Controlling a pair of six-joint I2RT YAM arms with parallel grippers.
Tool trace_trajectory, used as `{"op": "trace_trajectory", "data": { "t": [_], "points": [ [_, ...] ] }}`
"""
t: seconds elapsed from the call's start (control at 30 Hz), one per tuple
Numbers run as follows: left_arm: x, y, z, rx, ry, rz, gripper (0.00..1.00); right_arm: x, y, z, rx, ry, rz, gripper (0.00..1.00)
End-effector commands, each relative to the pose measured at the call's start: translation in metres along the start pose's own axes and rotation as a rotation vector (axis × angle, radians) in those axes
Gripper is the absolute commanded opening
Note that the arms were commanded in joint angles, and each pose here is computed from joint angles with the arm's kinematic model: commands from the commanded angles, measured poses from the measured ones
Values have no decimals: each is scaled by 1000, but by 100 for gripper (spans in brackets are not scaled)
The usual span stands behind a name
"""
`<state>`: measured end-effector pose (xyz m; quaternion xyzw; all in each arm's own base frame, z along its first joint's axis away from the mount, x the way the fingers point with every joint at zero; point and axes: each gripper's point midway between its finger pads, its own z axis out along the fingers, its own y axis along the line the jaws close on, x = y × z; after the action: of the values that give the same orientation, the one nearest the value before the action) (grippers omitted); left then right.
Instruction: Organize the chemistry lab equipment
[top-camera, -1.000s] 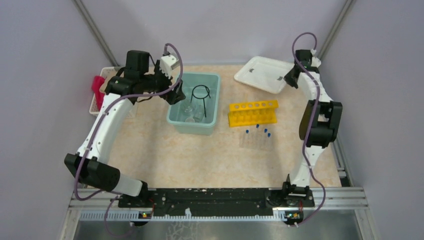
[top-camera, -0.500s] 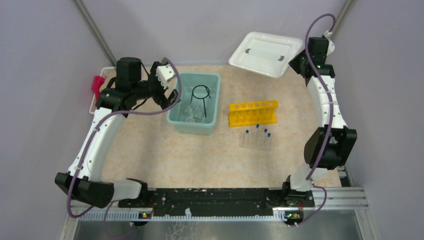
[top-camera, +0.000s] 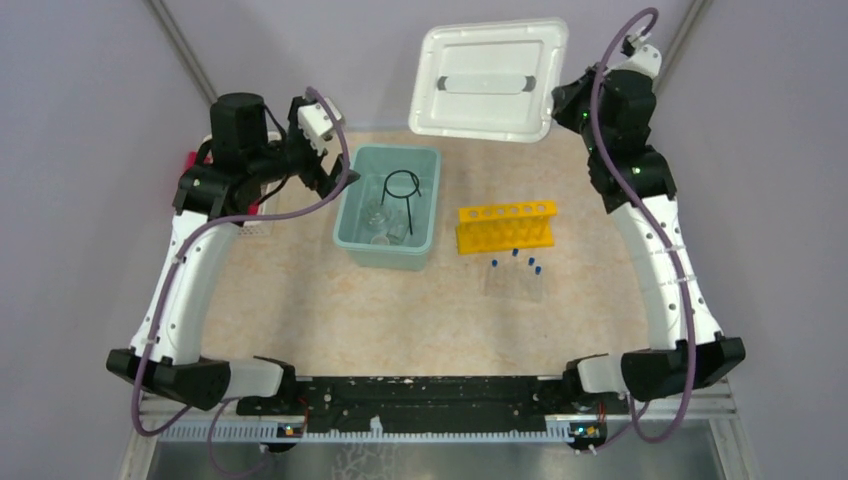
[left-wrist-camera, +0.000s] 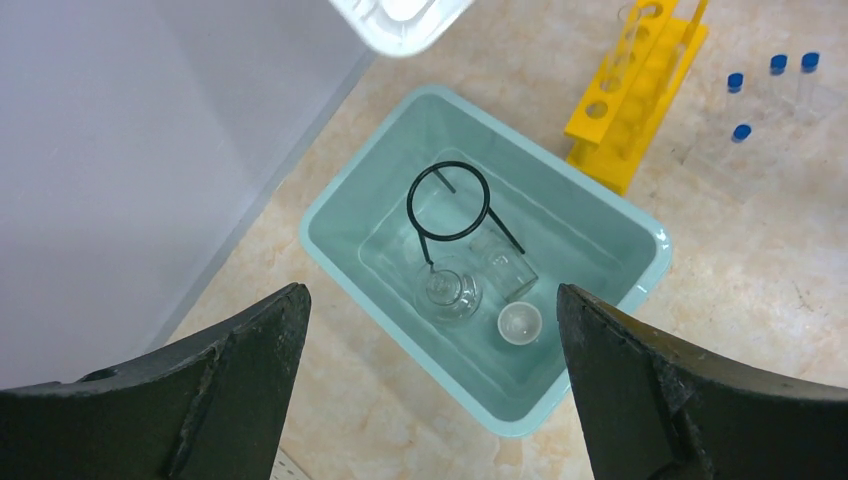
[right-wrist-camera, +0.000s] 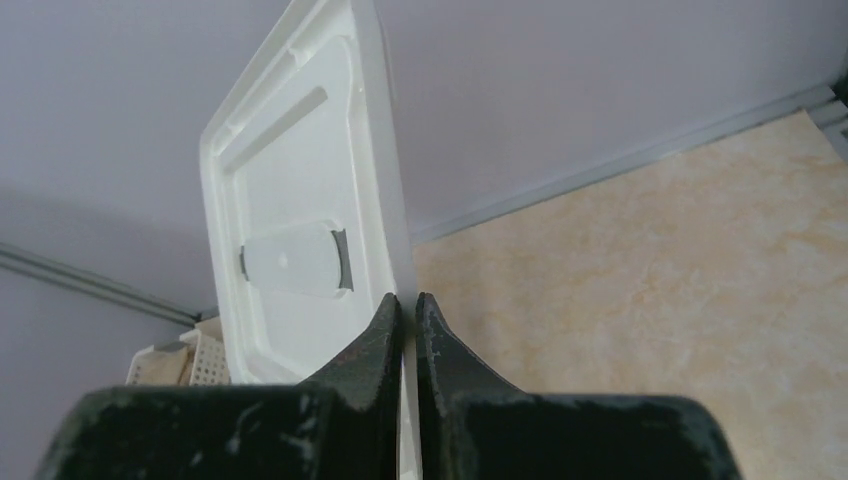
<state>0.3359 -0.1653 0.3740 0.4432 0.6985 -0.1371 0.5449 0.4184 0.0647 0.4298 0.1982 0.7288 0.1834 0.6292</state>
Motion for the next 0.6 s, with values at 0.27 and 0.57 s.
{"op": "trace_trajectory", "data": {
  "t": [0.27, 0.57],
  "points": [
    [-59, 14, -40, -94, -140, 154, 99, -33, 131, -80, -367, -234, -310, 0],
    [-77, 15, -32, -16, -146, 148, 99, 8, 163, -108, -537, -114, -384, 0]
  ]
}}
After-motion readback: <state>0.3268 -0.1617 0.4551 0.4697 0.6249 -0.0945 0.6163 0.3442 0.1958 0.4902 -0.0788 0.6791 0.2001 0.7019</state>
